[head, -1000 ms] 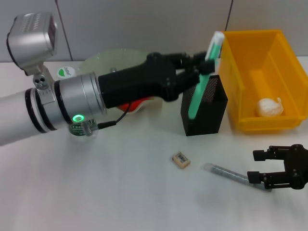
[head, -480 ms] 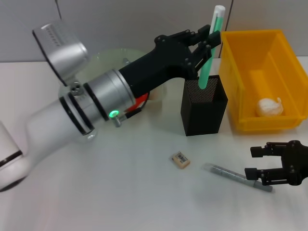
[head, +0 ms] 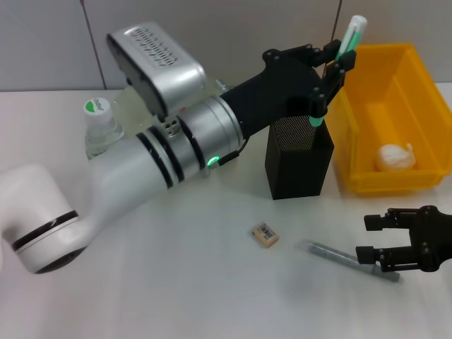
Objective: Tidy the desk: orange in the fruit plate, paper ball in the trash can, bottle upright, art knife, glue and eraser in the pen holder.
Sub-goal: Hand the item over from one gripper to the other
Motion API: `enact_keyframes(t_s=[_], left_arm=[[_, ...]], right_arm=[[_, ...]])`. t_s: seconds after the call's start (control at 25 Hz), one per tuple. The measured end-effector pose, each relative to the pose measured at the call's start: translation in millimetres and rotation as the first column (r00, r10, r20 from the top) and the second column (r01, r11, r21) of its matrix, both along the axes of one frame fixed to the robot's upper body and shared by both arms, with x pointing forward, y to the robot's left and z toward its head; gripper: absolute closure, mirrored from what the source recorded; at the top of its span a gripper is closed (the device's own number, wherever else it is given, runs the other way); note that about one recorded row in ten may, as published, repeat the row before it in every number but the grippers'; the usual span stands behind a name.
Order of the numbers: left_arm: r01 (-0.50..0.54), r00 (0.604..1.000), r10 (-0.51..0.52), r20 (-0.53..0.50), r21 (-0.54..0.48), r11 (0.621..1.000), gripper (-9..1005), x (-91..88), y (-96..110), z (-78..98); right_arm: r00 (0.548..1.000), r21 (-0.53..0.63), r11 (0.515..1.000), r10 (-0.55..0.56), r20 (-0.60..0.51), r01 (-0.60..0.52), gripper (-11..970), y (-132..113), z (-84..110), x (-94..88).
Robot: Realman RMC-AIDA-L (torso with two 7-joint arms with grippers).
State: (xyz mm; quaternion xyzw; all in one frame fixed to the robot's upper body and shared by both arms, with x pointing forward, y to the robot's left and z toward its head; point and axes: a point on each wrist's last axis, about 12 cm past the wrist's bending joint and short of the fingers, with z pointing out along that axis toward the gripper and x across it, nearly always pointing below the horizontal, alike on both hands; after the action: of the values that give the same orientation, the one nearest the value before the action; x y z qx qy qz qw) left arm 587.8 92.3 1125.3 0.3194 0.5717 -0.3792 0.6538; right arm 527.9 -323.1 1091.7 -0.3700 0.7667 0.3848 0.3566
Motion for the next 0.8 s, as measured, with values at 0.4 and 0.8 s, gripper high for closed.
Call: enact_keyframes(t_s=[0.4,0.8], left_arm=[[-0.062,0.998,0.063,-0.006,0.088,0.994,793,15.6,-13.8,2.8],[-0.067,0.998,0.067,0.009,0.131,0.989,791,15.7,-15.0,-1.4]], right_arm=[[1.0,0.003,1.0,0.01,0.003,-0.01,174,3.1,1.2,1.9],[0.999,-0.005,0.999,0.039,0.004,-0.039,173,10.8,2.5,6.0]])
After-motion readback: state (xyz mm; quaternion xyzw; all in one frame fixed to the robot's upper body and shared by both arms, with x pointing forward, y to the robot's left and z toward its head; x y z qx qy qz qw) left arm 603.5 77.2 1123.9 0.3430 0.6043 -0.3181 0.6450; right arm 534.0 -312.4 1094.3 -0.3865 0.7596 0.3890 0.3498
